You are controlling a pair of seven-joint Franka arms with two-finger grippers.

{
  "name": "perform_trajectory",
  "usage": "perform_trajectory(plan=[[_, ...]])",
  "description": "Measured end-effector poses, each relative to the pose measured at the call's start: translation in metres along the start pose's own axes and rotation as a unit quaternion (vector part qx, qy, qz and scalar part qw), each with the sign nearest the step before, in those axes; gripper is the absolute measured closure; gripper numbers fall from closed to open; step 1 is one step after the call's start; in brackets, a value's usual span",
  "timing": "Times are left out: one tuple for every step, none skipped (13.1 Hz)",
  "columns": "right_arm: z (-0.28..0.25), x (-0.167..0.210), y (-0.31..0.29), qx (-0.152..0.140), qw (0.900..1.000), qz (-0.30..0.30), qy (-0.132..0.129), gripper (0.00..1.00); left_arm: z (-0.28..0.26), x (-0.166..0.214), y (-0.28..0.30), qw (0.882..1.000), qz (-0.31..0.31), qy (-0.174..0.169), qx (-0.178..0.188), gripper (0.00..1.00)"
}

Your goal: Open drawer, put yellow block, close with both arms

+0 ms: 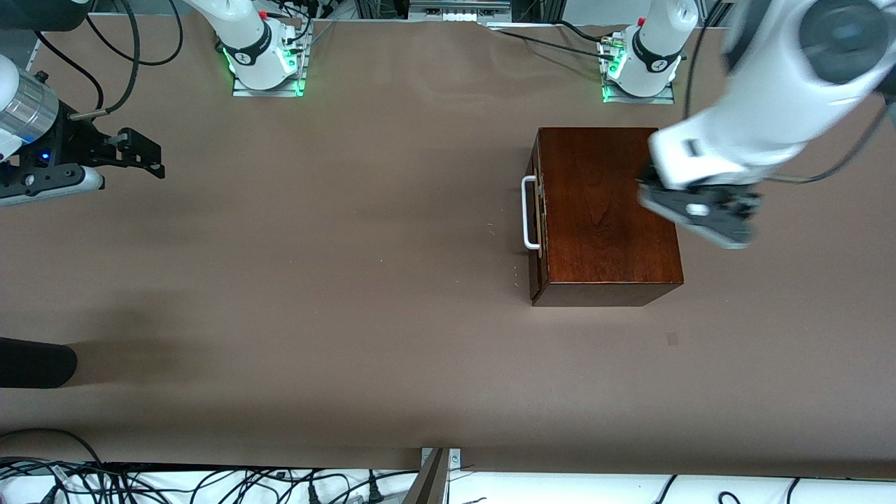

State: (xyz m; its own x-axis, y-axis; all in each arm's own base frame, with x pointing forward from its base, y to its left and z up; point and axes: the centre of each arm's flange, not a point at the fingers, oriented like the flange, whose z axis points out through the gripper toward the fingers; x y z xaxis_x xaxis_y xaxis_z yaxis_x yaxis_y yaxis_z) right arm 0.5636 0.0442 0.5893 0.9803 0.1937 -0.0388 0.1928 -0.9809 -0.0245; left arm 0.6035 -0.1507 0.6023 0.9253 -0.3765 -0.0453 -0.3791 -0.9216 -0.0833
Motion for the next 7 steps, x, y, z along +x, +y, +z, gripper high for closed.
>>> perform_trajectory(plan=[[0.000,0.000,0.000,0.000,1.000,0.000,0.000,0.00,-0.003,-0.012,-0.022,0.998,-0.056,0.011,0.001,0.00],[0.000,0.000,0.000,0.000,1.000,0.000,0.000,0.00,-0.003,-0.025,-0.039,0.994,-0.105,0.020,-0.002,0.00],[0.000,0.000,0.000,0.000,1.000,0.000,0.000,0.00,-0.001,-0.038,-0.051,0.989,-0.146,0.024,-0.011,0.00],[0.000,0.000,0.000,0.000,1.000,0.001,0.000,0.00,0.003,-0.052,-0.059,0.986,-0.166,0.020,-0.018,0.00],[0.000,0.000,0.000,0.000,1.000,0.001,0.000,0.00,0.009,-0.062,-0.062,0.985,-0.172,0.015,-0.019,0.00],[0.000,0.000,0.000,0.000,1.000,0.001,0.001,0.00,0.016,-0.070,-0.063,0.984,-0.174,0.010,-0.019,0.00],[0.000,0.000,0.000,0.000,1.000,0.001,0.002,0.00,0.022,-0.075,-0.061,0.984,-0.175,0.006,-0.022,0.00]])
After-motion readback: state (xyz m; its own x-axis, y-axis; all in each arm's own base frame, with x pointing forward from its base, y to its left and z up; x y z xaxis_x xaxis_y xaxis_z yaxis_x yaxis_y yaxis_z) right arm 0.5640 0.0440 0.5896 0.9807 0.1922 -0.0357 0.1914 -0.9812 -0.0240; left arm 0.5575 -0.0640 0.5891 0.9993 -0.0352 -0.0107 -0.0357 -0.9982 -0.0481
